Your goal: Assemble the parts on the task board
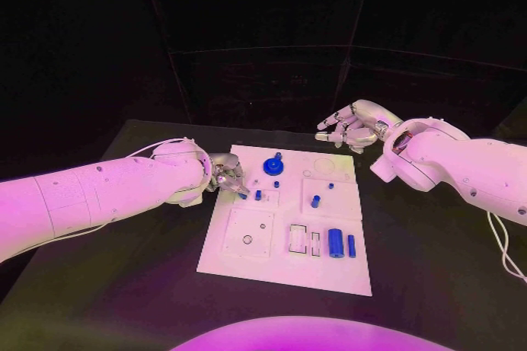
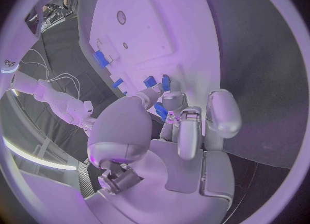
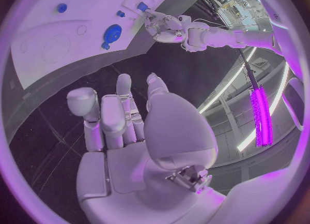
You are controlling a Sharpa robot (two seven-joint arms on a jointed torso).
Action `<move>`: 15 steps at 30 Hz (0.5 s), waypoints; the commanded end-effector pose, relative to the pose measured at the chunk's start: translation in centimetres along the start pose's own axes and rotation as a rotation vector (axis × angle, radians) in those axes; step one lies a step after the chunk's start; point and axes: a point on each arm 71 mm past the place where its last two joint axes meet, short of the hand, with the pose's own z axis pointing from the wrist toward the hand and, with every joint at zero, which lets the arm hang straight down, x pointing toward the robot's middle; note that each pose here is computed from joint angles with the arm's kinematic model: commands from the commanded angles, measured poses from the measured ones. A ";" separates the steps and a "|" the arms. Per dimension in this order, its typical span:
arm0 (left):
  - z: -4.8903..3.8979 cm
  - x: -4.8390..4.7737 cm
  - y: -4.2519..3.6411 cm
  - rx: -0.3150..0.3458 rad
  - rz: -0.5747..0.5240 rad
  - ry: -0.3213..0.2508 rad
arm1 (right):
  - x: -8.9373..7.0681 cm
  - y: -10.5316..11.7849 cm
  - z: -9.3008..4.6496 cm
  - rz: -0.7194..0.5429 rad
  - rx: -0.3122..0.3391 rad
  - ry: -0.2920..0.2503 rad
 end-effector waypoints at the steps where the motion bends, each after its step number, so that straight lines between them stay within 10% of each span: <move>1: 0.07 0.53 -0.07 0.000 0.010 0.031 | 0.0 0.2 0.0 -0.001 -0.011 0.002; 15: 0.12 0.36 -0.08 0.003 -0.009 0.011 | -0.1 0.1 0.0 -0.001 -0.009 0.001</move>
